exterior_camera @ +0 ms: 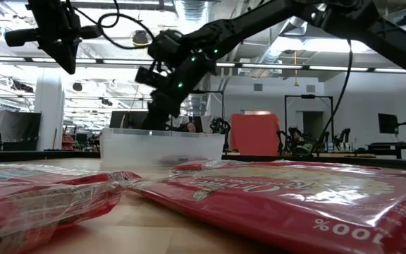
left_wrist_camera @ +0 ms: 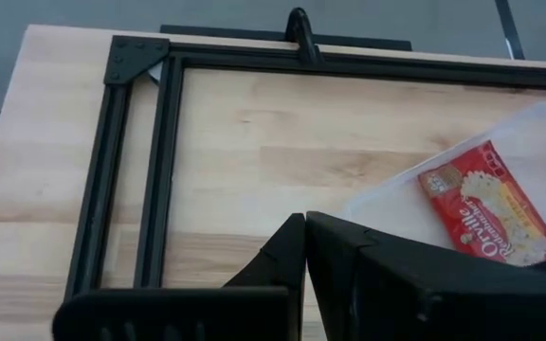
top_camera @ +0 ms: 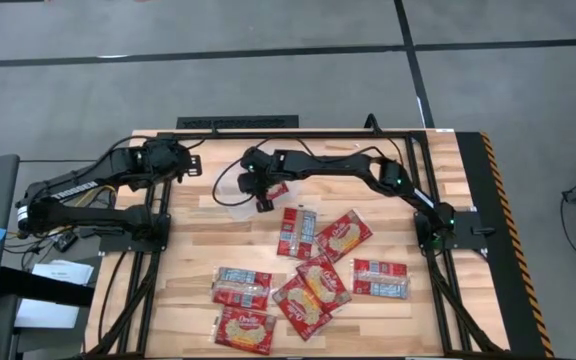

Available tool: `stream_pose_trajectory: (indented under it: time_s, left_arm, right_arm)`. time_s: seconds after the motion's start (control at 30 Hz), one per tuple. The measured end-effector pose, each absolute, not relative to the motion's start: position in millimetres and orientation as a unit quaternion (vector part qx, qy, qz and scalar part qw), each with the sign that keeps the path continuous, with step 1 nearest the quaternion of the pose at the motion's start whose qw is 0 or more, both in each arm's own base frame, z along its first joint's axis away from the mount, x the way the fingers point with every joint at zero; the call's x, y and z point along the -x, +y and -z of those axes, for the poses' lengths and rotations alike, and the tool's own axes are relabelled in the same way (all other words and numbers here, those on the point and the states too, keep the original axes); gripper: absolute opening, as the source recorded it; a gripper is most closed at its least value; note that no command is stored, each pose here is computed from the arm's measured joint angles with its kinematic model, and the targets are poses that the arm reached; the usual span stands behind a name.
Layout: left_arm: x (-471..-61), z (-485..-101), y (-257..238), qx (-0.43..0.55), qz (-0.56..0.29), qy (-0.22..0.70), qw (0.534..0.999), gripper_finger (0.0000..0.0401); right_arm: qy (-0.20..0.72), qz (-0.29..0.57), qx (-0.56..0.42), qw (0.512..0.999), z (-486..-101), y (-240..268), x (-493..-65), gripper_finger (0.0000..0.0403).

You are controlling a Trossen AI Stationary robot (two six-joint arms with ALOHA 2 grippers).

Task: Sort popcorn bags into baskets
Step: Put the red popcorn bag into the transparent bin

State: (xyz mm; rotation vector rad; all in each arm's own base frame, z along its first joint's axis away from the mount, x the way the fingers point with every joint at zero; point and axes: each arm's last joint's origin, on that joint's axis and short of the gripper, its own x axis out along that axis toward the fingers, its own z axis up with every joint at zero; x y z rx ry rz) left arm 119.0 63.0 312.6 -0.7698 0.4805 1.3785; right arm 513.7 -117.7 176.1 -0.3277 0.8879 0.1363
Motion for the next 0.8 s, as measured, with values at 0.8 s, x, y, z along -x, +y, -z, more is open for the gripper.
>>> stream_pose_trajectory:
  time_s: [0.8]
  left_arm:
    - [-117,-312,63,0.340,-0.621,0.217,0.672,0.0000]
  right_arm:
    - [0.492,-0.047,0.139,0.858,-147,-143,-503,0.0014]
